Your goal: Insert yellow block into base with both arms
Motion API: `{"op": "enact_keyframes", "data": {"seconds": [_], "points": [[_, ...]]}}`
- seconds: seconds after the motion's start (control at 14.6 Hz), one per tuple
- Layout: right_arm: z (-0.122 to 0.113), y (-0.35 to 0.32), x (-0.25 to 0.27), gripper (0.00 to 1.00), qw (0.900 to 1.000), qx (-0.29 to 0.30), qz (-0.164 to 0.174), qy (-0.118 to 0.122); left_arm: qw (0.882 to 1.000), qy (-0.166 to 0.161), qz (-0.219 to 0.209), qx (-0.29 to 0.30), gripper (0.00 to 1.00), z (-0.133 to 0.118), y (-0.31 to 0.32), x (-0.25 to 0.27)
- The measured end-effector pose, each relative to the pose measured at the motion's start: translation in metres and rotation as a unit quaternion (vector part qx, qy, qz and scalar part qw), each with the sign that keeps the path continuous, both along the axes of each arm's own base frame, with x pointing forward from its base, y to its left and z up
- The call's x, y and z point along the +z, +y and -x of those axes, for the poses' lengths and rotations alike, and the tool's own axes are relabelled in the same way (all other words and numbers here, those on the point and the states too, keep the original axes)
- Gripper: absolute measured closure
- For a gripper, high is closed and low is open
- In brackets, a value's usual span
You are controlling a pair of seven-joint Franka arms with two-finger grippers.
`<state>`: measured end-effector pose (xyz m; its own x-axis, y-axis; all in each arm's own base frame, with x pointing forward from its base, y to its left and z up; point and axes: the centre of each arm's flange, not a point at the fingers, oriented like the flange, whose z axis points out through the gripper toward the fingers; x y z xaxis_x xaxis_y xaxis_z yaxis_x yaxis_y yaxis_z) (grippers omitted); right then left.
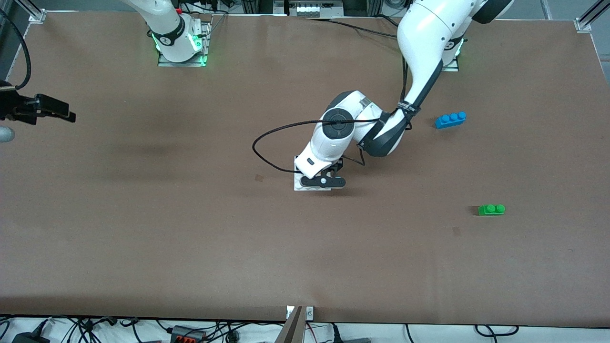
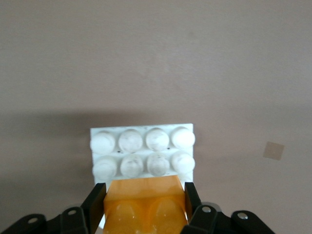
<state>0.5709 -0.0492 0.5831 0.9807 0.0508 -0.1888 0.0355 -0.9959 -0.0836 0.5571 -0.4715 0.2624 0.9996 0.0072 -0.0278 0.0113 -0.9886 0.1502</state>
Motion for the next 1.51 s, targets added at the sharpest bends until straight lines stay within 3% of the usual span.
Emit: {"op": "enact_keyframes", "data": {"seconds": [0.14,0.34,0.62,0.96,1.16,1.51], "points": [[0.004,-0.019,-0.002,0.0,1.0,-0.014,-0.005,0.001,1.0,-0.001,-0.001,-0.001,0.31,0.004,-0.005,-0.002],[0.022,-0.059,0.027,0.0,0.998,-0.043,-0.003,-0.051,1.0,-0.007,0.003,0.011,0.31,0.003,-0.004,-0.006],[0.05,-0.021,0.048,0.0,0.996,-0.007,0.053,-0.076,1.0,-0.016,0.008,0.015,0.31,0.009,-0.002,-0.018],[0.046,0.006,0.036,0.0,0.995,-0.024,0.06,-0.07,0.999,-0.018,0.007,0.03,0.31,0.02,0.003,-0.03],[0.043,-0.016,0.03,0.0,0.996,-0.055,0.022,-0.071,0.999,-0.018,0.006,0.033,0.31,0.02,0.003,-0.03],[0.041,-0.02,0.028,0.0,0.995,-0.06,0.016,-0.073,0.999,-0.011,-0.002,0.031,0.31,0.026,0.006,-0.039]]}}
